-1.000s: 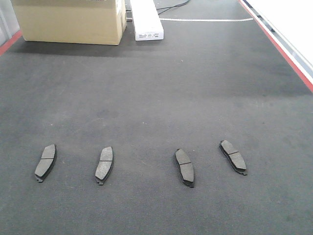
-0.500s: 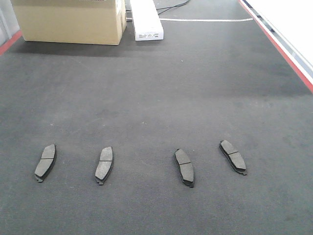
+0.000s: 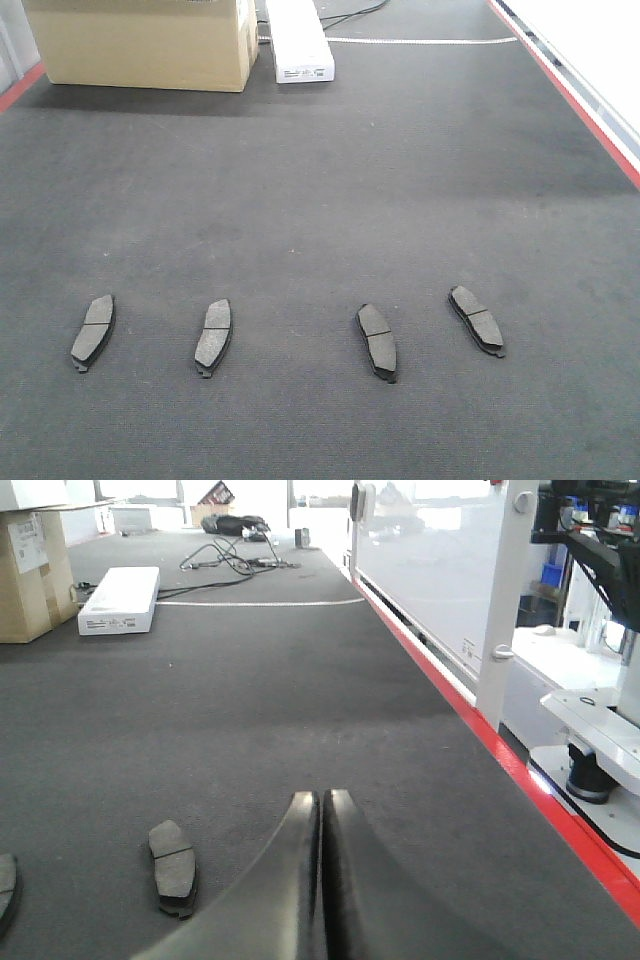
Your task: Move and align brake pads A on conveyor
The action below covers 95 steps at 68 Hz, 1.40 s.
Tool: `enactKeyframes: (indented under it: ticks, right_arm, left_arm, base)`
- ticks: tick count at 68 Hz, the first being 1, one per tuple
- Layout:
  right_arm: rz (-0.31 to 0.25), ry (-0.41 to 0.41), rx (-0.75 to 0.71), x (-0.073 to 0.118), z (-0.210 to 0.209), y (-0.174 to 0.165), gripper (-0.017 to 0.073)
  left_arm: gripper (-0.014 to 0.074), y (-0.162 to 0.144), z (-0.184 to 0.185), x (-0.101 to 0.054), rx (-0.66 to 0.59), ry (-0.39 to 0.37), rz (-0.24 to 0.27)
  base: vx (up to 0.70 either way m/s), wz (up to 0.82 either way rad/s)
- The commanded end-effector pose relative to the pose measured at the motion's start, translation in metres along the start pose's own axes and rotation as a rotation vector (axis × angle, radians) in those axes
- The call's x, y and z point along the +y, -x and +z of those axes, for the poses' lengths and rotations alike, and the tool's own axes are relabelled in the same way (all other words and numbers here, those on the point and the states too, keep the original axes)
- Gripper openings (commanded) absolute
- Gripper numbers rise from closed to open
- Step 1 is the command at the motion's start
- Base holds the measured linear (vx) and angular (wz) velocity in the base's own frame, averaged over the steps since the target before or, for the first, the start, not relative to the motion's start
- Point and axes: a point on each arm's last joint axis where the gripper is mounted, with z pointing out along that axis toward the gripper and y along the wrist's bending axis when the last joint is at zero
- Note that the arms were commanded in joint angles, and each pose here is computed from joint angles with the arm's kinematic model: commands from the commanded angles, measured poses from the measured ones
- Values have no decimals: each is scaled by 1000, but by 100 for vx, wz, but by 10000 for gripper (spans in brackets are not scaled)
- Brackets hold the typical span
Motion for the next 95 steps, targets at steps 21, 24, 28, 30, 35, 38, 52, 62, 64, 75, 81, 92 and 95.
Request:
enactKeyframes:
  ticks: [21, 24, 28, 30, 35, 38, 52, 62, 64, 75, 81, 92, 95]
  right_arm:
    - [-49, 53, -161, 8, 17, -41, -11]
    - [-49, 53, -160, 8, 17, -41, -11]
    - [-50, 53, -164, 8, 17, -41, -11]
    - [-50, 54, -169, 8, 17, -40, -11]
    - [-50, 55, -179, 8, 17, -39, -11]
    - [-50, 55, -179, 8, 17, -39, -11]
    - [8, 58, -177, 8, 17, -39, -11]
    - [6, 58, -177, 8, 17, -39, -11]
    - [6, 58, -177, 8, 17, -39, -11]
    - [6, 58, -175, 8, 17, -40, -11]
    - [6, 58, -173, 8, 17, -40, -11]
    - [6, 58, -173, 8, 17, -40, -11]
    - [6, 58, -173, 8, 17, -40, -11]
  left_arm:
    - [-6, 2, -1, 0, -74, -4, -8]
    - [-6, 2, -1, 0, -74, -4, -8]
    - [-6, 2, -1, 0, -74, -4, -8]
    - [-6, 2, -1, 0, -74, -4, -8]
    - [-6, 2, -1, 0, -74, -4, -8]
    - [-6, 2, -1, 0, -74, -4, -8]
    - [-6, 2, -1, 0, -74, -4, -8]
    - [-6, 2, -1, 0, -74, -4, -8]
    - [-6, 2, -1, 0, -74, -4, -8]
    - [-6, 2, -1, 0, -74, -4, -8]
    - [-6, 2, -1, 0, -74, -4, -8]
    - [-6, 2, -1, 0, -74, -4, -9]
    - [-6, 2, -1, 0, -74, -4, -9]
  base:
    - [0, 0]
    - [0, 0]
    - [0, 0]
    - [0, 0]
    - [0, 0]
    - [0, 0]
    - [0, 0]
    - [0, 0]
    - [0, 0]
    - [0, 0]
    - [0, 0]
    - [0, 0]
    - [0, 0]
